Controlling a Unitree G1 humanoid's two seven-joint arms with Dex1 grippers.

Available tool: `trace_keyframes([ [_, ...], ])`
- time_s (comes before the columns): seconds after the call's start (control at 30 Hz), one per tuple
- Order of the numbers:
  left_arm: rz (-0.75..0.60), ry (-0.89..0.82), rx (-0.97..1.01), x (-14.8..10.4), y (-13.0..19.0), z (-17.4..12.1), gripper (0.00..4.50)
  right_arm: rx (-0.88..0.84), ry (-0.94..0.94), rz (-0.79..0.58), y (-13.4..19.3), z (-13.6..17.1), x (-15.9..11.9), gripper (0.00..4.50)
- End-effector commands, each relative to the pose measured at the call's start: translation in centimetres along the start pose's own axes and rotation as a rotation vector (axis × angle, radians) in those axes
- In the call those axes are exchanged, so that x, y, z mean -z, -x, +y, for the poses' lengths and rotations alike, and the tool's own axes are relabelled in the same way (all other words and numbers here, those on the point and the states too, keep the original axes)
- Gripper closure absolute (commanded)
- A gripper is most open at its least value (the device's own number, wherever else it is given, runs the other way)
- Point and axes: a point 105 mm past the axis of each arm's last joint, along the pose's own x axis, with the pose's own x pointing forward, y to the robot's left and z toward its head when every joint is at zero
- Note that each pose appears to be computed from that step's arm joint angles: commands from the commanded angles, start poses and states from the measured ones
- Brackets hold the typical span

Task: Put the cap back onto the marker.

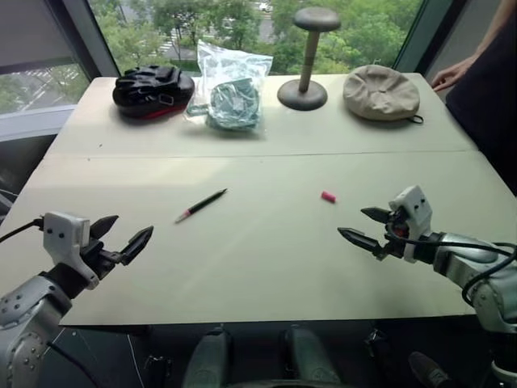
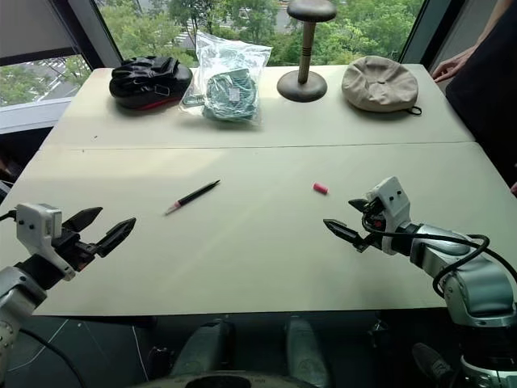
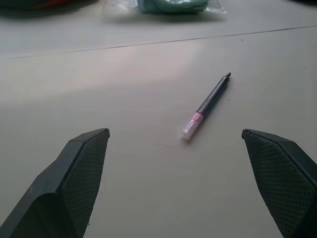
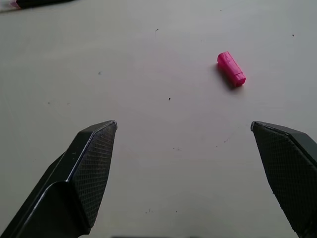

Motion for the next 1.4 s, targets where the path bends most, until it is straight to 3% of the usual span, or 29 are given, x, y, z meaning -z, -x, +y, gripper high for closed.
trace_keyframes([
  [0.03, -0.024, -0.046, 0.009, -1.0, 0.0, 0.2, 0.0, 0.005, 0.119, -0.068, 0.0, -0.4, -2.5, 0.01],
  [0.1, -0.022, -0.057, 0.025, -1.1, -0.2, 0.2, 0.0, -0.034, 0.177, -0.084, -0.3, 0.1, -3.5, 0.01],
  [0.23, -0.007, -0.096, 0.076, -1.3, -0.9, 0.1, 0.0, -0.275, 0.262, -0.116, -1.6, 4.7, -5.9, 0.01],
  [0.43, 0.039, -0.18, 0.177, -1.8, -2.4, 0.8, 0.0, -0.464, 0.316, -0.092, -2.8, 8.5, -6.3, 0.01],
  [0.6, 0.106, -0.339, 0.294, -1.7, -6.2, 2.1, 0.0, -0.423, 0.316, -0.119, -4.5, 8.1, -6.4, 0.01],
  [0.93, 0.123, -0.332, 0.521, -1.5, -13.9, 0.7, 0.0, -0.3, 0.283, -0.155, -5.0, 7.1, -5.7, 0.01],
  [1.17, 0.108, -0.361, 0.579, -1.7, -16.6, -1.3, 0.0, -0.251, 0.256, -0.173, -4.9, 7.3, -5.2, 0.01],
  [1.4, 0.124, -0.392, 0.624, 0.9, -17.5, -3.7, 0.0, -0.216, 0.244, -0.175, -4.9, 7.0, -5.0, 0.01],
])
